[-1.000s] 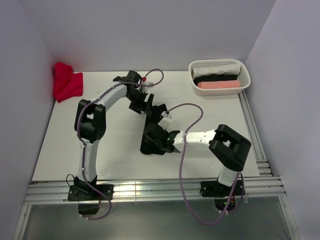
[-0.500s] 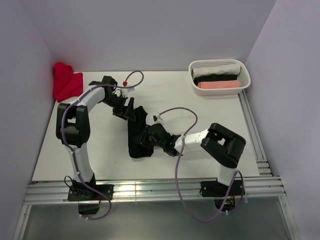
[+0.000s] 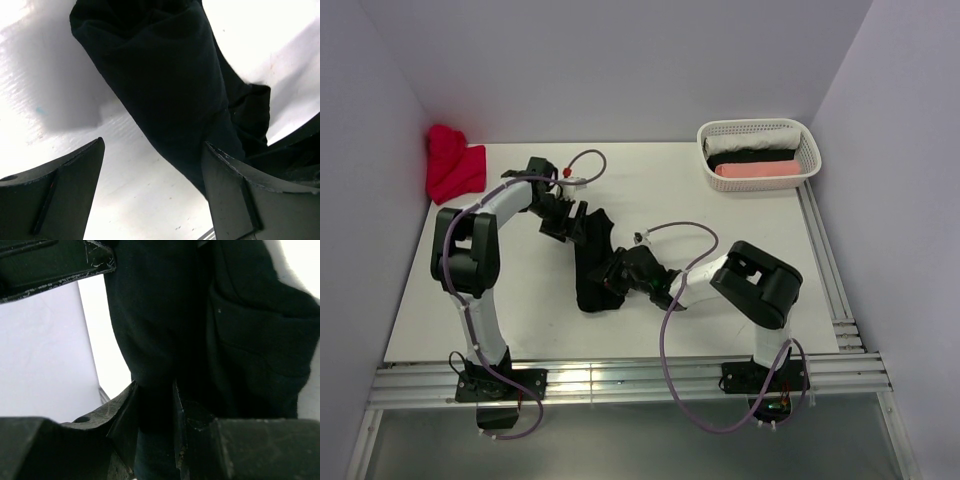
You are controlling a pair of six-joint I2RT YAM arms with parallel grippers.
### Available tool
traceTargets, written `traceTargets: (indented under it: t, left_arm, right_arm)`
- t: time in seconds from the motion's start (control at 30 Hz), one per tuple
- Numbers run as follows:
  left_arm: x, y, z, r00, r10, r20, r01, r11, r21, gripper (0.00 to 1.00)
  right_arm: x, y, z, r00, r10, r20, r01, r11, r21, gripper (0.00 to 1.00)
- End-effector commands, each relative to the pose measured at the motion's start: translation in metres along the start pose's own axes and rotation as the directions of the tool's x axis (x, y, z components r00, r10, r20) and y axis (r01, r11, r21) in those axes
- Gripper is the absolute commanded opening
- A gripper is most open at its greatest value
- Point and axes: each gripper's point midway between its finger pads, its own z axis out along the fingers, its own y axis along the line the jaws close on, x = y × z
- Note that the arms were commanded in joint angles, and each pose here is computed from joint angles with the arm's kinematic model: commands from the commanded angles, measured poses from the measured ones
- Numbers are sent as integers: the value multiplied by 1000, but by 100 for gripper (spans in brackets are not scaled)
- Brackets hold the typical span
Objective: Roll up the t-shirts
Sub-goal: Roll the tshirt
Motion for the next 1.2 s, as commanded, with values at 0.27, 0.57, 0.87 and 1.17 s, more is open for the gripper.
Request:
traceTargets:
  t: [0.27, 0.57, 0.87, 1.17]
  left_arm:
    - [-41, 16, 14, 998, 15, 59, 1, 968, -251, 74]
    - [-45, 8, 28, 993, 114, -35, -119, 915, -386, 72]
    - [-41, 4, 36, 987, 142, -75, -160, 890, -426, 72]
    - [-40, -2, 41, 985, 148, -89, -172, 895, -412, 72]
  right_arm:
    - [-13, -61, -3, 995, 55, 83, -74, 965, 252, 26]
    - [-42, -57, -32, 948, -277, 155, 132, 788, 601, 50]
    - [-60, 15, -53, 831, -522, 194, 259, 670, 696, 55]
    - [-44, 40, -18, 799, -586, 135, 382, 668, 638, 52]
